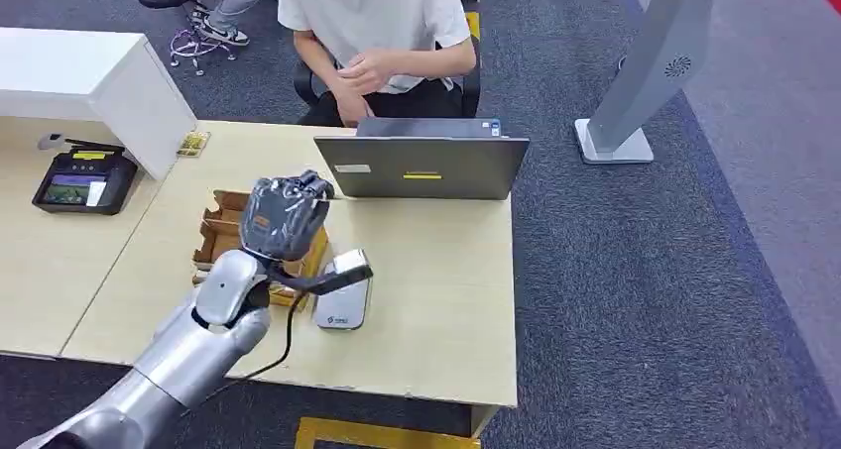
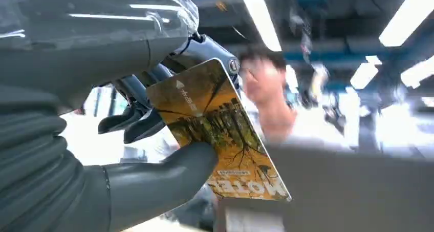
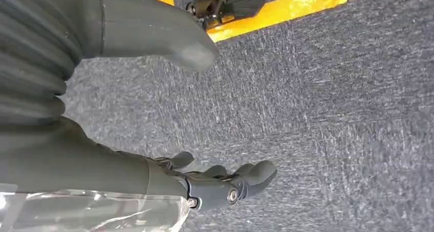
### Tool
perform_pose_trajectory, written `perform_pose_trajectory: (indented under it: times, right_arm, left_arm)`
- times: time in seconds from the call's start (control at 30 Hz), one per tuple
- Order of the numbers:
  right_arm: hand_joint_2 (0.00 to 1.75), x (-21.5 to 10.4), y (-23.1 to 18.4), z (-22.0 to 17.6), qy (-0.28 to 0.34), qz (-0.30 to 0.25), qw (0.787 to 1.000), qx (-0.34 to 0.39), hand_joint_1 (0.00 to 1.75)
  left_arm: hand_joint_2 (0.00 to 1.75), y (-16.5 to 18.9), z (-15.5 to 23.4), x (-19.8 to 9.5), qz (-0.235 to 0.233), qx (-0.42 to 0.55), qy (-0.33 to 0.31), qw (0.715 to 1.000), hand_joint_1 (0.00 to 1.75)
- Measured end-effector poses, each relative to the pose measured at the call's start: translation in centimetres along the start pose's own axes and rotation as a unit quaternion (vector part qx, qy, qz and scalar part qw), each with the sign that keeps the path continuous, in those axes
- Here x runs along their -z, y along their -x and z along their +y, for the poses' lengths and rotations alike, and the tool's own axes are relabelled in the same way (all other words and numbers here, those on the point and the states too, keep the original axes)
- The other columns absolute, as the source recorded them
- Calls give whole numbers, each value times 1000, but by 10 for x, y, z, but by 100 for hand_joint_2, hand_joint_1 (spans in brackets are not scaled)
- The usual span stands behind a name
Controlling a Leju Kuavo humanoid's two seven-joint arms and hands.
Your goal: Pass the card to the sensor for recognition and then transmit it.
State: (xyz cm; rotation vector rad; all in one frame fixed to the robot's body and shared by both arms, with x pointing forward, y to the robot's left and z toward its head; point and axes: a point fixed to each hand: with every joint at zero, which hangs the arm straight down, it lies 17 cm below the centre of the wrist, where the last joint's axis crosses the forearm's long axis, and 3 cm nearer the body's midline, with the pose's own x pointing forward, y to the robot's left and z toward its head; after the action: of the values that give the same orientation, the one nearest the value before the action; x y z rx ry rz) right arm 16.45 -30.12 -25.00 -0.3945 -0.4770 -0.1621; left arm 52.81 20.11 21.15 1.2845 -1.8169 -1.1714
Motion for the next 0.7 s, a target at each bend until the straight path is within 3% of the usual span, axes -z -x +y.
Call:
perform_pose_trajectory:
  times: [0.23, 0.57, 0.7]
  right_arm:
    - [175, 0, -2, 3, -5, 3, 1000, -15, 0]
    - [175, 0, -3, 5, -8, 2, 1000, -25, 0]
    - [175, 0, -4, 8, -13, -1, 999, -39, 0]
  left_arm:
    - [175, 70, 63, 40, 52, 19, -66, 996, 175]
    - [175, 93, 77, 47, 73, 29, -81, 994, 175]
    - [175, 117, 112, 60, 88, 73, -133, 985, 175]
